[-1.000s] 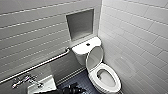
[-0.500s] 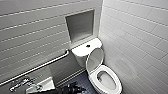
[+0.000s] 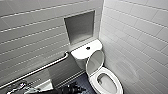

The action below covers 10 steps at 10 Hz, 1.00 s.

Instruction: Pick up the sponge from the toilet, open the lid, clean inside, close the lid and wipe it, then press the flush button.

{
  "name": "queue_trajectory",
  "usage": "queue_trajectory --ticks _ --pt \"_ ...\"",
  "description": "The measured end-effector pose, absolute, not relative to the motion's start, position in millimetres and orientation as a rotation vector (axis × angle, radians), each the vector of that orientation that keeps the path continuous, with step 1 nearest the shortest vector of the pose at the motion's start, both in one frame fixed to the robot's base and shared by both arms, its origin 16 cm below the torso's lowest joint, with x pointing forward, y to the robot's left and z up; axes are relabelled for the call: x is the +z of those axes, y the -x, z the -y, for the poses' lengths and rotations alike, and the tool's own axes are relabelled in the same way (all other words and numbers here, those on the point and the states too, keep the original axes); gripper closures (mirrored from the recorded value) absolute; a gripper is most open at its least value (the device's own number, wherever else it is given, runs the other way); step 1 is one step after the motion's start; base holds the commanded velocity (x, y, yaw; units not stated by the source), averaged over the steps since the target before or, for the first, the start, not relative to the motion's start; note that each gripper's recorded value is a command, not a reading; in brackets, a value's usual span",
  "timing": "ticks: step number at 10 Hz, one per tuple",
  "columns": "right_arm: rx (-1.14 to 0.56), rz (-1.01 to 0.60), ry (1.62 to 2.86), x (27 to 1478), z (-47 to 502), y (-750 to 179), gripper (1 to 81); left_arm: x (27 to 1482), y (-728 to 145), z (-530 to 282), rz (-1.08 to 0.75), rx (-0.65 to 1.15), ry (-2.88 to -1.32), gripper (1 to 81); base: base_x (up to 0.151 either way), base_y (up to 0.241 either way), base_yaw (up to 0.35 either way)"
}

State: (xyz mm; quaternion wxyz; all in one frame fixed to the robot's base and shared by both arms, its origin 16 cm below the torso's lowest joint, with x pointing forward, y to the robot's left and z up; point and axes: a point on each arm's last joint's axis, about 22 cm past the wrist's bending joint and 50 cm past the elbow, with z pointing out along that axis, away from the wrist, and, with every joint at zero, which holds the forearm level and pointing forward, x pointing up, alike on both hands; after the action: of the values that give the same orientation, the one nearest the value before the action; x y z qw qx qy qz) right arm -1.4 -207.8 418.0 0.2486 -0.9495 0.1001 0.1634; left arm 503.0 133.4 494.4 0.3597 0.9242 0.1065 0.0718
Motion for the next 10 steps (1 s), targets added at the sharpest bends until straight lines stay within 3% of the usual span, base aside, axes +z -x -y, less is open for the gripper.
queue_trajectory --ticks 4,10 --pt "0.453 -0.275 2.586 419.3 207.9 4.8 81.1 495.8 -506.2 -132.2 -0.282 0.192 -2.378 1.0 0.0 0.0 0.0" --pt "0.431 -0.292 2.535 441.0 206.6 -5.7 81.1 529.2 -624.7 -172.2 -0.672 0.397 -2.286 1.0 0.0 0.0 0.0"
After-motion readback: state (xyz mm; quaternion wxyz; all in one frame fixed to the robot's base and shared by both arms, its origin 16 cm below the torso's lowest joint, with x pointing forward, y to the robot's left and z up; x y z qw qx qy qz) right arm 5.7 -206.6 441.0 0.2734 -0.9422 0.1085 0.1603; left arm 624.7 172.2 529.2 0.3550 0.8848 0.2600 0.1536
